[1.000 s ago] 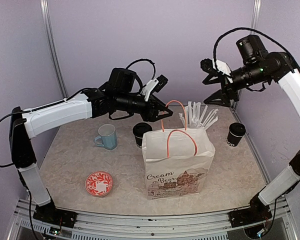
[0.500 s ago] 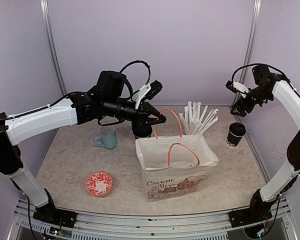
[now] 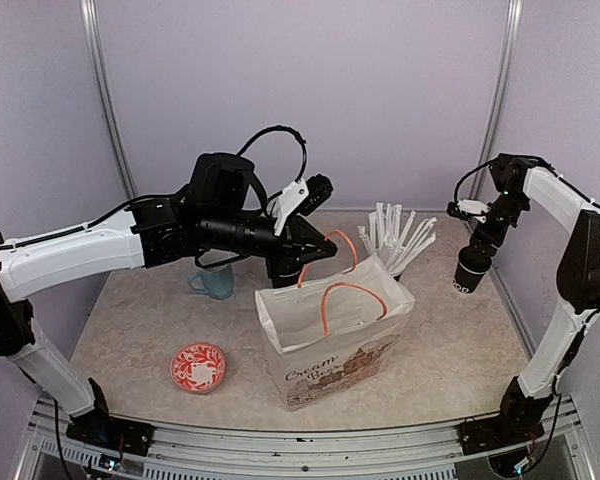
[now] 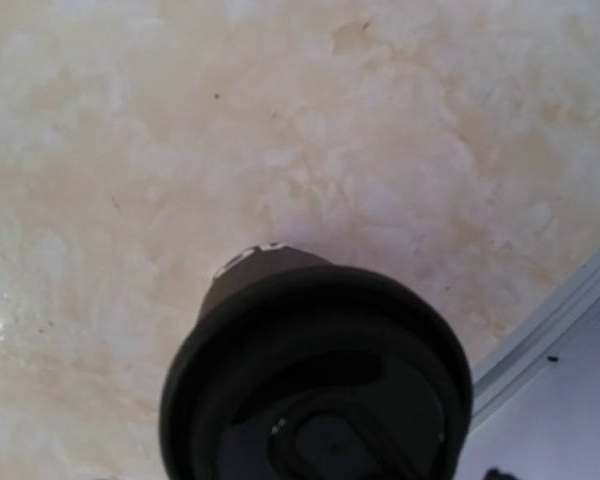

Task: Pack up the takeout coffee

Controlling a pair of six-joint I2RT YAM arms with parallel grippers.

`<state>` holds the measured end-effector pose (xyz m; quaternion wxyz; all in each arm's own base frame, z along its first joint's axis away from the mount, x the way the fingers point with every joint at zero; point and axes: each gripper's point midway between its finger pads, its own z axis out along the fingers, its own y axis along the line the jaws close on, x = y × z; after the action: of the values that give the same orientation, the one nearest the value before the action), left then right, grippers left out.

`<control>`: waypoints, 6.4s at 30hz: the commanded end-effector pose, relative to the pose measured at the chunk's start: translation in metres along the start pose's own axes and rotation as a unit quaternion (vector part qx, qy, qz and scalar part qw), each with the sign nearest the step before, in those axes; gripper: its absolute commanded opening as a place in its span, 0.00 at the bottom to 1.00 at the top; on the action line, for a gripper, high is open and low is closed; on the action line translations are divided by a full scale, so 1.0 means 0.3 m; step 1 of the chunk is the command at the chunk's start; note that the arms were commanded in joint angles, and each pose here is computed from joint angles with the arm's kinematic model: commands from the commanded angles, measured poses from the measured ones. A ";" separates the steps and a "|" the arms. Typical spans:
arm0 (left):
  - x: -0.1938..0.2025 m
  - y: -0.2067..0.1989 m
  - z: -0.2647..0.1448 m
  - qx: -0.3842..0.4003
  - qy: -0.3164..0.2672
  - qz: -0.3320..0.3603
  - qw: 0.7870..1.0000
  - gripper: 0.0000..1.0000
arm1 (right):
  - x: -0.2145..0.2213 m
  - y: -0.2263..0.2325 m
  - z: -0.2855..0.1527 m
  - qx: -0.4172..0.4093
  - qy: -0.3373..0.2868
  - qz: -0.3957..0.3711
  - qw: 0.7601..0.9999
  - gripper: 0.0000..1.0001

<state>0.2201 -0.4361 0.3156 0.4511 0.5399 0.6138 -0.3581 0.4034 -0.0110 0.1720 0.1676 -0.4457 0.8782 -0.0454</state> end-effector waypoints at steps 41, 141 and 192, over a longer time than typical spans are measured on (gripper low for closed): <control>0.076 0.055 0.041 -0.044 0.034 0.009 0.998 0.12 | 0.107 0.062 0.122 -0.119 0.071 -0.008 0.990 0.75; -0.019 0.137 0.043 -0.070 0.034 -0.032 0.996 0.08 | -0.405 0.639 -0.977 -0.117 -0.440 -0.183 0.871 0.54; -0.127 0.159 -0.095 -0.137 0.040 -0.089 0.986 0.48 | -0.635 1.061 -0.481 -0.033 -0.141 -0.446 0.883 0.51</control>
<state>0.2741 -0.4358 0.3304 0.4360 0.4461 0.7266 -0.2879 0.2059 0.3351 0.2859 0.2482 -0.7979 0.5483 0.0341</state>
